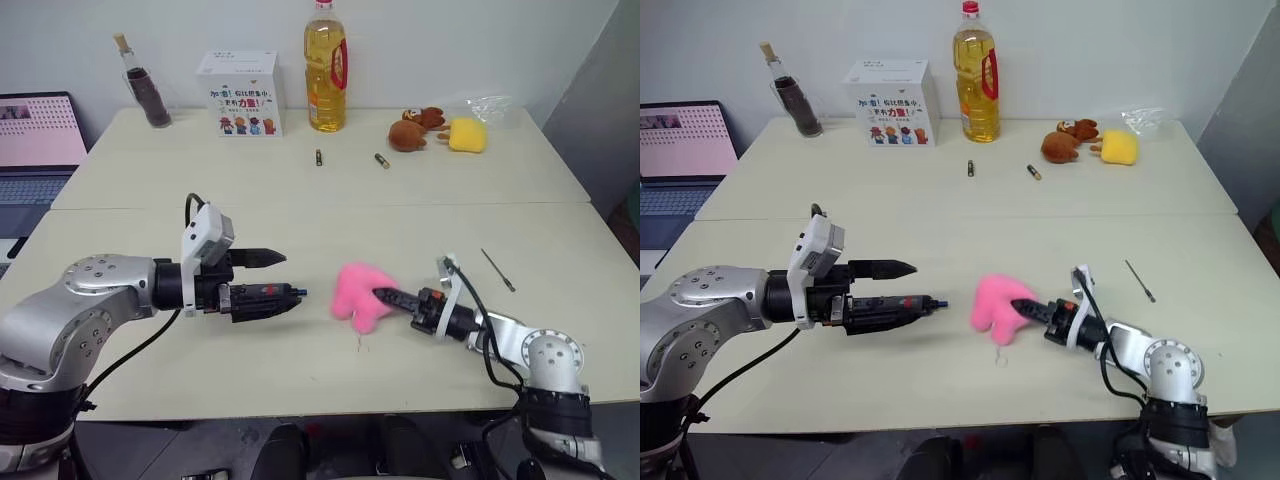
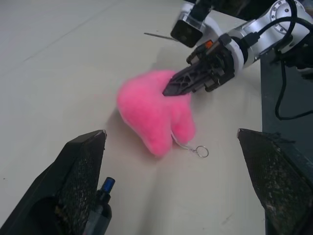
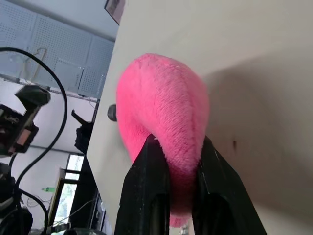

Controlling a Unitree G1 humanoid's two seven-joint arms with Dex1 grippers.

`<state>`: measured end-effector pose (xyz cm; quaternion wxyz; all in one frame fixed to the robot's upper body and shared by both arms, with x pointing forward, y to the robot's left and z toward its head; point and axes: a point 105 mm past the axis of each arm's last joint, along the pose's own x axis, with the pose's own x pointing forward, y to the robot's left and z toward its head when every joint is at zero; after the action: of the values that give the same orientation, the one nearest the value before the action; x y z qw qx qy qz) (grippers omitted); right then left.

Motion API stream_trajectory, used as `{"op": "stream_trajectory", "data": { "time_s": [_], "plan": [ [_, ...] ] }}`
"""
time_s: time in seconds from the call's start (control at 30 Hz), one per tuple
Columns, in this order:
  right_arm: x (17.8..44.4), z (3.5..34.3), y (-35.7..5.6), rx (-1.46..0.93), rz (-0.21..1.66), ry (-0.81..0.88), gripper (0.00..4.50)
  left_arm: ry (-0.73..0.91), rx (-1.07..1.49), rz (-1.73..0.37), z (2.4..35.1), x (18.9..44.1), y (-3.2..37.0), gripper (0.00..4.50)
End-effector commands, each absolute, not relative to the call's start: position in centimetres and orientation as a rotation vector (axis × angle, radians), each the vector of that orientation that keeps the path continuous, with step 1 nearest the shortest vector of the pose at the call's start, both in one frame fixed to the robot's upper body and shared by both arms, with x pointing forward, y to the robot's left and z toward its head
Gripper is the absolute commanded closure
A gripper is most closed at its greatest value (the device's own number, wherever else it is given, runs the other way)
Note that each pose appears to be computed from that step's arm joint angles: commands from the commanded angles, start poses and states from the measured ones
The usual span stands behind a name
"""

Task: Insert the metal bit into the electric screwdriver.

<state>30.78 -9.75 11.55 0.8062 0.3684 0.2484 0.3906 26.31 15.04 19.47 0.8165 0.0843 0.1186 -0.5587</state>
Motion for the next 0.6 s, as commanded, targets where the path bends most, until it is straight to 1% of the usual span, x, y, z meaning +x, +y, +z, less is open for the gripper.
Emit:
{"op": "stream_trajectory", "data": {
  "time_s": [0.03,0.1,0.13,0.2,0.3,0.4,0.5,0.6],
  "plan": [
    [36.8,15.4,-12.3,0.752,0.684,0.346,4.01,0.159,0.179,-1.179,21.3,27.5,14.6,0.00],
    [40.1,15.8,-13.7,0.704,0.534,0.300,4.01,0.107,0.172,-1.164,22.1,28.3,14.3,0.00],
    [41.1,15.8,-14.1,0.690,0.486,0.285,4.01,0.091,0.169,-1.157,22.4,28.6,14.2,0.00],
    [44.3,16.6,-15.8,0.706,0.329,0.236,4.01,0.034,0.164,-1.122,23.2,29.6,14.0,0.00],
    [47.0,16.9,-16.9,0.687,0.165,0.219,4.01,-0.015,0.169,-1.094,24.0,30.6,13.8,0.00],
    [48.2,17.3,-16.9,0.637,0.068,0.212,4.01,-0.042,0.172,-1.080,24.4,31.0,13.5,0.00],
    [48.5,17.0,-17.2,0.607,0.022,0.208,3.48,-0.046,0.178,-1.072,24.3,31.0,13.5,0.00],
    [48.5,17.1,-17.5,0.573,0.008,0.192,2.74,-0.043,0.178,-1.058,24.1,30.7,13.7,0.00]
  ]
}}
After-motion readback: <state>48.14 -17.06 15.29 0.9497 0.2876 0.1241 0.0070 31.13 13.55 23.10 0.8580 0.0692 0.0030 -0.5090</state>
